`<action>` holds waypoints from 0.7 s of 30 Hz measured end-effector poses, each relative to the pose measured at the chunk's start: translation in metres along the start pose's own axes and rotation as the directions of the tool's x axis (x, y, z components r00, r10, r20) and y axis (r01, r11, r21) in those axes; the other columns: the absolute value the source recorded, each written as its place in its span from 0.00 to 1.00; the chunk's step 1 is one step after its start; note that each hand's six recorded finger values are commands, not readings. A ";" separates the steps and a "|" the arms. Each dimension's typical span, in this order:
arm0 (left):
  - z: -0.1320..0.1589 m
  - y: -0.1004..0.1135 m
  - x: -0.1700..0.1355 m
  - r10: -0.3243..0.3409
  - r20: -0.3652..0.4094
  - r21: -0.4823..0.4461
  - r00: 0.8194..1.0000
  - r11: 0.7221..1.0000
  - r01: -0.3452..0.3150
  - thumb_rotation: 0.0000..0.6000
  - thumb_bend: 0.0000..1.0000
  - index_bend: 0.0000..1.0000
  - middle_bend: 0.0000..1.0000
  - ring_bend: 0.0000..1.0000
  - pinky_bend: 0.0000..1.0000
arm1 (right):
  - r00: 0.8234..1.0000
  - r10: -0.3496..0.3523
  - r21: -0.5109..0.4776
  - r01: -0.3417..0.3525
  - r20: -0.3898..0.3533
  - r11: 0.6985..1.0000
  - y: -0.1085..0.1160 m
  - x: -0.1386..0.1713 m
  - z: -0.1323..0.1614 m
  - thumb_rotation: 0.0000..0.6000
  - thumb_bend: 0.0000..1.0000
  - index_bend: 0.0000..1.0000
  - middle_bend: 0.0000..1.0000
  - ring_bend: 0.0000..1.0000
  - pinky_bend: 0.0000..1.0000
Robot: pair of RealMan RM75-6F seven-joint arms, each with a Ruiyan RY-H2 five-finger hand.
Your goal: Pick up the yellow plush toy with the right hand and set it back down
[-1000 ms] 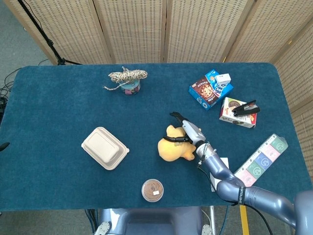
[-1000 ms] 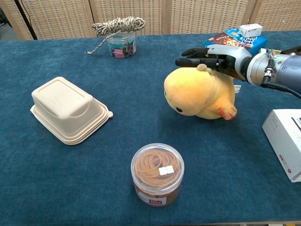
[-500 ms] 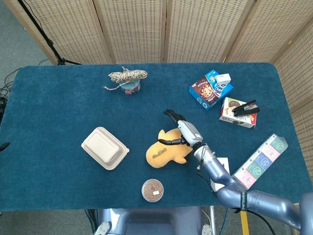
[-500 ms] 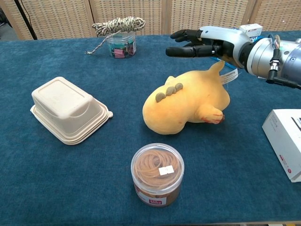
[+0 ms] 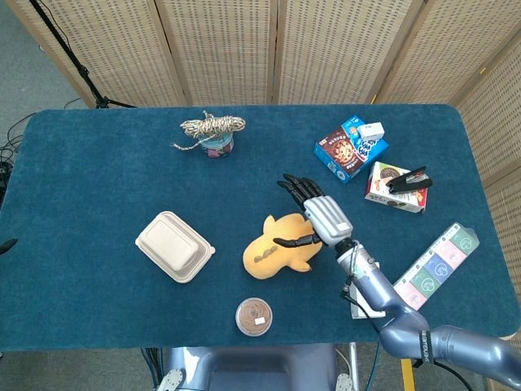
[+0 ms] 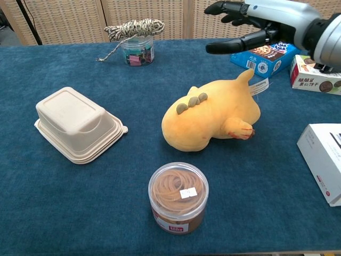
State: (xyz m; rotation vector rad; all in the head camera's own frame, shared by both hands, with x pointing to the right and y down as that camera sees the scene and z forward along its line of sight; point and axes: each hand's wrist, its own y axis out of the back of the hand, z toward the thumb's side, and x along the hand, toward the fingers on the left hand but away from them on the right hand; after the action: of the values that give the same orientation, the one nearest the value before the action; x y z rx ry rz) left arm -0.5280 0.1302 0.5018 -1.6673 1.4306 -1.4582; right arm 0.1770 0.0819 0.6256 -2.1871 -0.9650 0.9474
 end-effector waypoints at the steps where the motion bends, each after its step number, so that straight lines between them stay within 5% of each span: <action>1: 0.000 0.000 0.000 0.000 0.002 0.001 1.000 1.000 0.000 1.00 0.00 0.00 0.00 0.00 0.00 | 1.000 -0.006 0.028 0.006 -0.001 1.000 0.003 0.003 -0.003 0.41 0.00 0.00 0.00 0.00 0.00; 7: 0.000 0.001 -0.005 0.006 0.009 0.002 1.000 1.000 -0.006 1.00 0.00 0.00 0.00 0.00 0.00 | 0.998 -0.064 0.219 0.062 0.004 0.974 0.026 0.024 -0.030 0.41 0.00 0.00 0.00 0.00 0.00; 14: -0.004 0.000 -0.014 0.024 0.007 0.013 1.000 1.000 -0.024 1.00 0.00 0.00 0.00 0.00 0.00 | 0.979 -0.202 0.389 0.175 0.028 0.904 0.067 0.070 -0.070 0.42 0.00 0.00 0.00 0.00 0.00; 17: -0.004 -0.001 -0.019 0.037 0.013 0.023 0.999 0.999 -0.037 1.00 0.00 0.00 0.00 0.00 0.00 | 0.969 -0.243 0.422 0.200 0.051 0.884 0.080 0.095 -0.086 0.43 0.00 0.00 0.00 0.00 0.00; 21: -0.002 -0.009 -0.027 0.044 0.037 0.033 0.998 0.998 -0.045 1.00 0.00 0.00 0.00 0.00 0.00 | 0.961 -0.265 0.393 0.213 0.084 0.894 0.090 0.119 -0.103 0.44 0.00 0.00 0.00 0.00 0.00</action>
State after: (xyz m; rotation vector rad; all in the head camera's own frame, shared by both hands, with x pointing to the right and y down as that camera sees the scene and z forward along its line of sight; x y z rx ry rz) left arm -0.5234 0.1584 0.4997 -1.6226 1.4067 -1.4139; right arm 0.3509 0.1019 0.5778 -1.6552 -0.9902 1.0727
